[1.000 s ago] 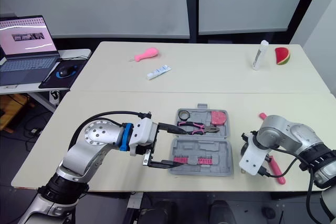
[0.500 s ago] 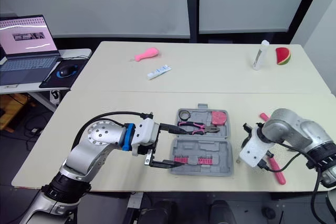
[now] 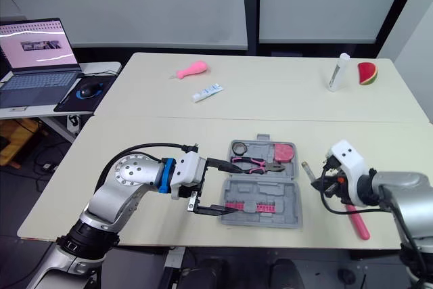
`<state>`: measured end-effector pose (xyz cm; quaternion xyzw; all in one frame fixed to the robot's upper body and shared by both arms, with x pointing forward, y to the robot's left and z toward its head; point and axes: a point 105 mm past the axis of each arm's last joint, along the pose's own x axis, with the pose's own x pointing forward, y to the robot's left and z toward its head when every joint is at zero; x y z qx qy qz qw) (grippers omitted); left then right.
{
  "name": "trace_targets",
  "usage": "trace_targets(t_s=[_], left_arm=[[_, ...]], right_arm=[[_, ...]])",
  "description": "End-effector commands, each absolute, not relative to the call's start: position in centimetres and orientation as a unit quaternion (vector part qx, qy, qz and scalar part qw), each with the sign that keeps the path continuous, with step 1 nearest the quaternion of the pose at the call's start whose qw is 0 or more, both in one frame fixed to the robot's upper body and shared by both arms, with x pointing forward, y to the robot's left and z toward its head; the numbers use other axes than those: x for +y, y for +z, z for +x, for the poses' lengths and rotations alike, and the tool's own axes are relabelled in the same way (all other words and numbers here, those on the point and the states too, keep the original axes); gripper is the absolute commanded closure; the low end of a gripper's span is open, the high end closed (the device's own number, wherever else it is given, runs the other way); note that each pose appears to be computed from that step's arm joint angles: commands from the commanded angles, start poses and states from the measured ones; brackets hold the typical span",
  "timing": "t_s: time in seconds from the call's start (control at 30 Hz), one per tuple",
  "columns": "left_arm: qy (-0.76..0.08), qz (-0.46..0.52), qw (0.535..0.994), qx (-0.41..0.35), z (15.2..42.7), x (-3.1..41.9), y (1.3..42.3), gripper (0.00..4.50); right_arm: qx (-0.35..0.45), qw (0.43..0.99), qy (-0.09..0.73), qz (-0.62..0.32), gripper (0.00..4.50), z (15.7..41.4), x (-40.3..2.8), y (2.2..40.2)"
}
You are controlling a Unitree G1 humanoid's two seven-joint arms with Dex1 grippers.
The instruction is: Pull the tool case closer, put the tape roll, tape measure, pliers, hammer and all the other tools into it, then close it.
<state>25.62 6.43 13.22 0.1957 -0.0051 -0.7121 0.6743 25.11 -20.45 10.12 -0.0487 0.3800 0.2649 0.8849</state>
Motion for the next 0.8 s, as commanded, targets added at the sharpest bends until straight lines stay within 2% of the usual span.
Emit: trace_targets(t_s=[0.03, 0.4, 0.6, 0.67, 0.8], left_arm=[[-0.720, 0.206, 0.662, -0.023, 25.5, 6.1, 13.8, 0.00], [-0.723, 0.213, 0.657, -0.022, 25.7, 6.1, 13.8, 0.00], [-0.720, 0.213, 0.660, -0.020, 25.6, 6.3, 13.8, 0.00], [-0.719, 0.214, 0.661, -0.020, 25.6, 6.3, 13.8, 0.00], [-0.718, 0.215, 0.662, -0.019, 25.6, 6.4, 13.9, 0.00]], right_arm=[[0.368, 0.904, 0.211, -0.040, 4.16, 25.1, -21.0, 10.4], [0.347, 0.932, 0.098, -0.029, 4.16, 27.5, -21.7, 6.8], [0.345, 0.935, 0.078, -0.023, 4.16, 27.8, -21.5, 5.5], [0.340, 0.937, 0.075, -0.024, 3.46, 28.0, -21.5, 5.3], [0.322, 0.943, 0.080, -0.022, 2.81, 28.2, -21.4, 5.8]])
